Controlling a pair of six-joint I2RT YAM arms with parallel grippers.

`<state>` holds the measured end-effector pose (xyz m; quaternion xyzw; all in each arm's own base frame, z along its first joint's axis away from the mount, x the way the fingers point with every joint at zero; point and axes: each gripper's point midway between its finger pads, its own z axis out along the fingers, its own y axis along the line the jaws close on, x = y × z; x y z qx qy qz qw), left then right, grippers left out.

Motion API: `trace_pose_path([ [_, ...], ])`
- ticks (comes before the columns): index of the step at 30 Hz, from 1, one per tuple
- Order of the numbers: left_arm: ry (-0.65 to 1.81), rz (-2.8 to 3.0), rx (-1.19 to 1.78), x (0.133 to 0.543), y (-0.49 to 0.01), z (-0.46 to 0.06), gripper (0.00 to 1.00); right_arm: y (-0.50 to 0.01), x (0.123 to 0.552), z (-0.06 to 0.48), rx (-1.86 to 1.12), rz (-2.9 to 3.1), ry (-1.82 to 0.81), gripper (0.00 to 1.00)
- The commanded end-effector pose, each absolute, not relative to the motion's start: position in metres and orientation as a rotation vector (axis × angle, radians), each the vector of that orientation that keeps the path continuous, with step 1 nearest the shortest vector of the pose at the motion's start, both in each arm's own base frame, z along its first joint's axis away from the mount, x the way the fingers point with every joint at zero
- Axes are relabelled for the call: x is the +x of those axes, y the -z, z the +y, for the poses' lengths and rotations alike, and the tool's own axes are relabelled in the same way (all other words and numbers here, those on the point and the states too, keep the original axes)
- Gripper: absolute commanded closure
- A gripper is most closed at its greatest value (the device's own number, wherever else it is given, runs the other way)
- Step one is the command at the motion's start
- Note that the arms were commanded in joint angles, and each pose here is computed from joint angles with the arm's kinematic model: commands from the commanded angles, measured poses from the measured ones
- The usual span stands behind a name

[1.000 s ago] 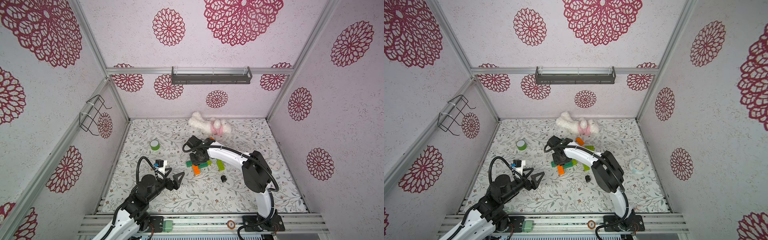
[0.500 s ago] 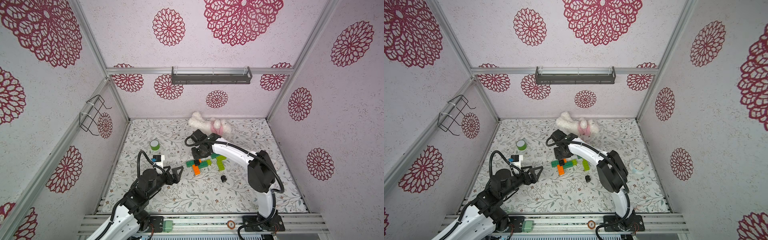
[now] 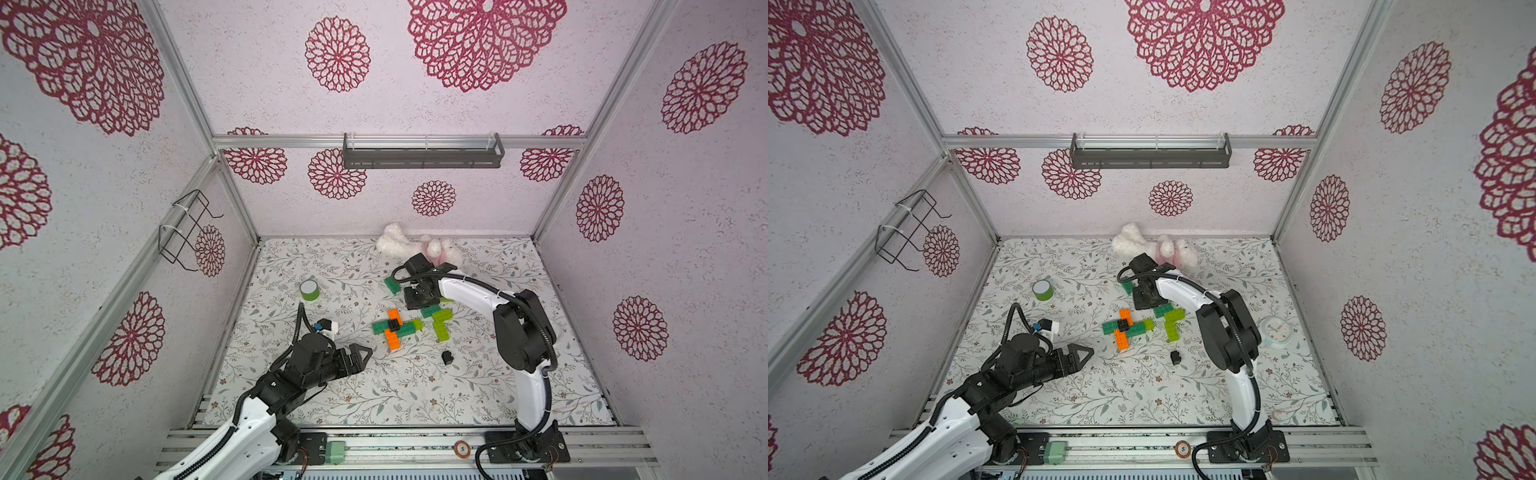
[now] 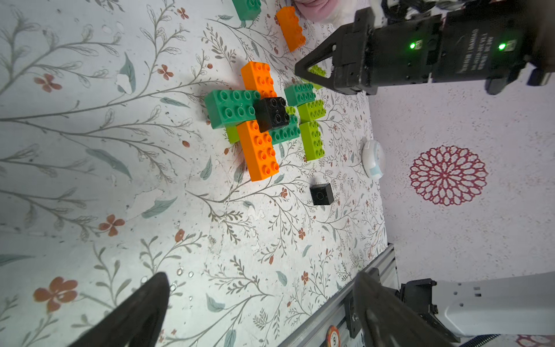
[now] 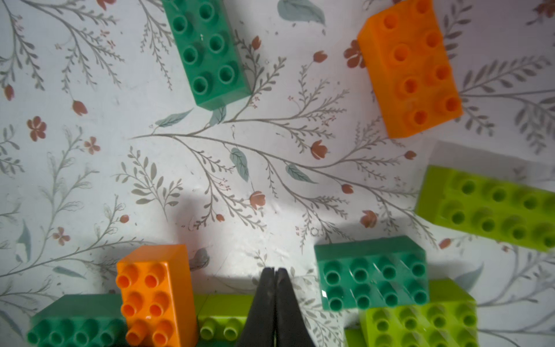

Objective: Assemble a small pinwheel with lego
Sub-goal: Adjust the lego brick at the center of the board.

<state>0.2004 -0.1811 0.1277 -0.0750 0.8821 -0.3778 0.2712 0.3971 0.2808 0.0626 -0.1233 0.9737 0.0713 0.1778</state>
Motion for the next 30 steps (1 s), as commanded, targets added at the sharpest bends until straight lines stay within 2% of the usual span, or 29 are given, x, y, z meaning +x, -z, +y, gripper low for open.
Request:
trace_pose_path([
  [1,1.027,2.337,-0.227,0.21,-0.144,-0.183,0.03,-0.056,0.397,0.286,-0.404,2.742,-0.216,0.93],
  [12,0.914,2.37,-0.282,0.23,-0.156,-0.177,0.03,-0.036,0.371,0.283,-0.409,2.778,-0.272,0.94],
  [21,0.878,2.395,-0.377,0.243,-0.159,-0.17,0.03,-0.035,0.315,0.277,-0.334,2.813,-0.371,0.93],
  [25,0.832,2.405,-0.399,0.248,-0.161,-0.166,0.03,-0.035,0.282,0.291,-0.323,2.806,-0.449,0.93],
  [30,0.791,2.412,-0.429,0.256,-0.161,-0.165,0.03,-0.037,0.261,0.312,-0.285,2.775,-0.535,0.92],
])
